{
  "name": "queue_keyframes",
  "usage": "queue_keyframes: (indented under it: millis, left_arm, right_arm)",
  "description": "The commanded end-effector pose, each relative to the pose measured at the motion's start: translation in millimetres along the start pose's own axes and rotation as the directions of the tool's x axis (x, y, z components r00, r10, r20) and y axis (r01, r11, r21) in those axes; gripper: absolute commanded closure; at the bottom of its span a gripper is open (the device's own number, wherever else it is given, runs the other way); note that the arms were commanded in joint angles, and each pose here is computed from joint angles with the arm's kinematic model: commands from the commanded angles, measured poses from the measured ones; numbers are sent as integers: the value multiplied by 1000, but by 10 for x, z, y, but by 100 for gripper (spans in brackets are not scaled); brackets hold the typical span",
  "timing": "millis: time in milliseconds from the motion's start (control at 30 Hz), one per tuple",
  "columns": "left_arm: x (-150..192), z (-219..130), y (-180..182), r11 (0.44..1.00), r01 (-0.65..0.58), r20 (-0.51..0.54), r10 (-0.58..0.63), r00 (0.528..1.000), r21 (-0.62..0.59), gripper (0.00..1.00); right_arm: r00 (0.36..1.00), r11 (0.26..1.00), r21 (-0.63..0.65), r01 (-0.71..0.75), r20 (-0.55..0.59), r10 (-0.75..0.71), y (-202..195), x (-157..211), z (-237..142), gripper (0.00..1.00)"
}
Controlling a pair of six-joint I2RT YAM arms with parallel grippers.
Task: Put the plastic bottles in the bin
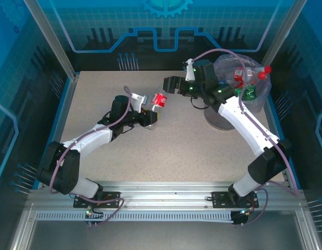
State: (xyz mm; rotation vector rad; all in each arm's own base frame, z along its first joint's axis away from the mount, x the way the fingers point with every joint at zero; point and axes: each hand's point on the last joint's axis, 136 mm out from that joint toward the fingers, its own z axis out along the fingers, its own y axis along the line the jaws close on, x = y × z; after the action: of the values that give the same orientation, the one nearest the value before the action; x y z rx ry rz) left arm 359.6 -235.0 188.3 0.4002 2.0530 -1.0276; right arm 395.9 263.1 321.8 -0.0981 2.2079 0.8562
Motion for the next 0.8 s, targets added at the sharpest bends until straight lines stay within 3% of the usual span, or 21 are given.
queue_keyframes:
  millis: [0, 100, 367, 467, 600, 767]
  left_arm:
    - [-300, -137, -406, 981, -108, 136, 86, 987, 163, 61]
    - [-279, -110, -457, 970, -127, 144, 98, 985, 206, 59]
    - [-252, 97, -447, 966, -180, 139, 155, 978, 185, 55]
    - [-290, 156, -427, 968, -195, 146, 173, 974, 158, 55]
    - [-377, 247, -202, 985, -173, 151, 168, 974, 19, 55]
    - [-463, 293, -291, 977, -212, 192, 204, 960, 22, 53]
  right_arm:
    - [998, 1000, 11, -27, 65, 26, -37, -121, -13, 10]
    - [996, 997, -20, -72, 45, 73, -158, -136, 36, 10]
    - [994, 991, -81, -104, -29, 102, -147, -141, 180, 13]
    - [992, 988, -97, -117, -52, 113, -115, -88, 237, 15]
    - [989, 985, -111, -129, -92, 119, -68, 43, 276, 16]
    - [983, 986, -76, -151, -113, 142, -185, 203, 350, 16]
